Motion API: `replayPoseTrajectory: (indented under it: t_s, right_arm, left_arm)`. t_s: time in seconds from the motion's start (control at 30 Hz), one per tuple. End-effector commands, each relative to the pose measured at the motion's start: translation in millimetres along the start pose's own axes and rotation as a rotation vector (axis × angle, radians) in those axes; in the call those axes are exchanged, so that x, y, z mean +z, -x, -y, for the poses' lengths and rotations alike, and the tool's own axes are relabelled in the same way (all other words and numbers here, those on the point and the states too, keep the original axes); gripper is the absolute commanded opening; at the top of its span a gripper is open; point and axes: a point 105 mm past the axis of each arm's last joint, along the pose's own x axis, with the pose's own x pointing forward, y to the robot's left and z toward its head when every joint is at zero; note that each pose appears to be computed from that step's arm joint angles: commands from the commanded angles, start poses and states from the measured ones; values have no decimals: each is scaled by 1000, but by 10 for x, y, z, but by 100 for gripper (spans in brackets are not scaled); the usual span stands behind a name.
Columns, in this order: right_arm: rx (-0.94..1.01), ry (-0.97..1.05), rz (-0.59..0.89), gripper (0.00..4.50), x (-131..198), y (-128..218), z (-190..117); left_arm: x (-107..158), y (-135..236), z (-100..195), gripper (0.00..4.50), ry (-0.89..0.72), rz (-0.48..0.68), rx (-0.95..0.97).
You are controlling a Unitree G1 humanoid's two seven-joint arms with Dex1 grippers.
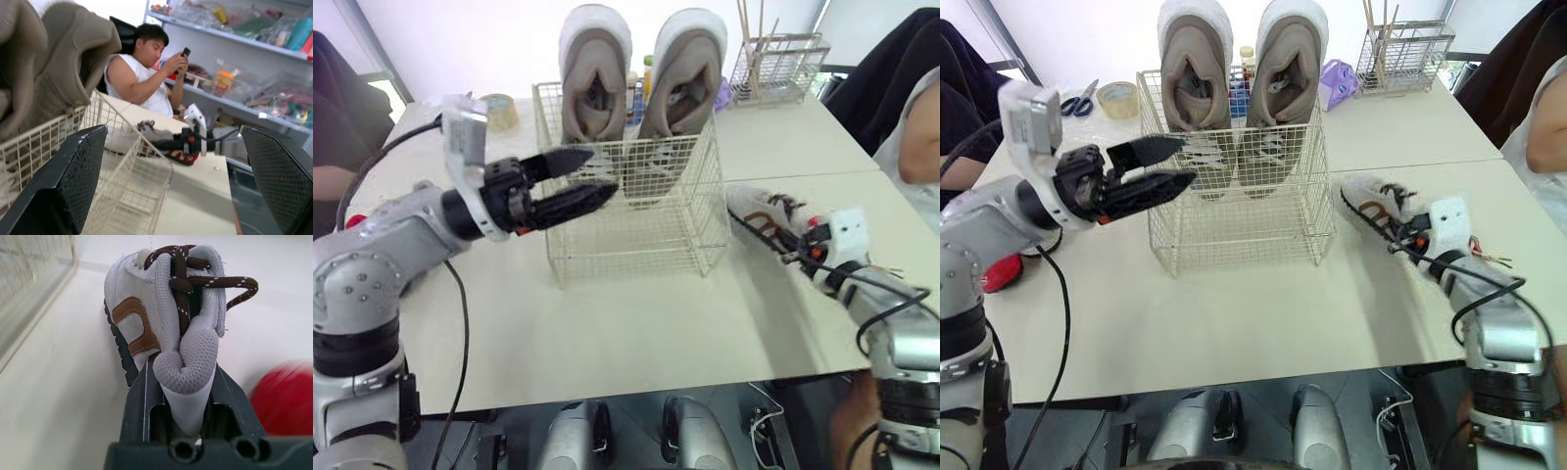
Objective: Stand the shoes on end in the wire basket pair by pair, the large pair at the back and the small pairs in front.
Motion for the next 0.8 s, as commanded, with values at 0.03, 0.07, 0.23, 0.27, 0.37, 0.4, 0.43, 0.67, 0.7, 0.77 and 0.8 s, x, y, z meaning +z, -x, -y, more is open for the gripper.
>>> replayPoseTrajectory:
  t_s: [0.03,0.07,0.23,0.27,0.37,0.4,0.43,0.67,0.7,0.77,0.8]
  right_arm:
    - [-28,288,183,22,822,226,270]
    - [-35,362,206,22,969,277,325]
    - [-15,702,363,22,1752,551,449]
    - [7,740,410,22,1894,600,406]
    - [70,806,583,22,2304,694,196]
    - [102,828,626,22,2395,698,108]
    - [132,855,657,22,2464,700,24]
    - [453,949,813,22,2667,631,-601]
    - [489,946,822,22,2668,604,-654]
    - [563,947,832,22,2636,535,-760]
    - [592,955,837,22,2608,499,-812]
  left_arm:
    - [156,45,-70,450,-4,22,-17]
    - [178,51,-97,450,7,27,-20]
    - [301,57,-213,450,75,47,-67]
    - [333,53,-231,450,85,52,-77]
    - [455,25,-278,450,118,74,-111]
    - [494,19,-296,450,126,84,-120]
    - [528,18,-309,450,134,92,-127]
    - [652,40,-342,450,129,68,-157]
    - [668,50,-304,450,131,58,-175]
    - [689,77,-226,450,132,40,-203]
    - [694,90,-198,450,132,34,-209]
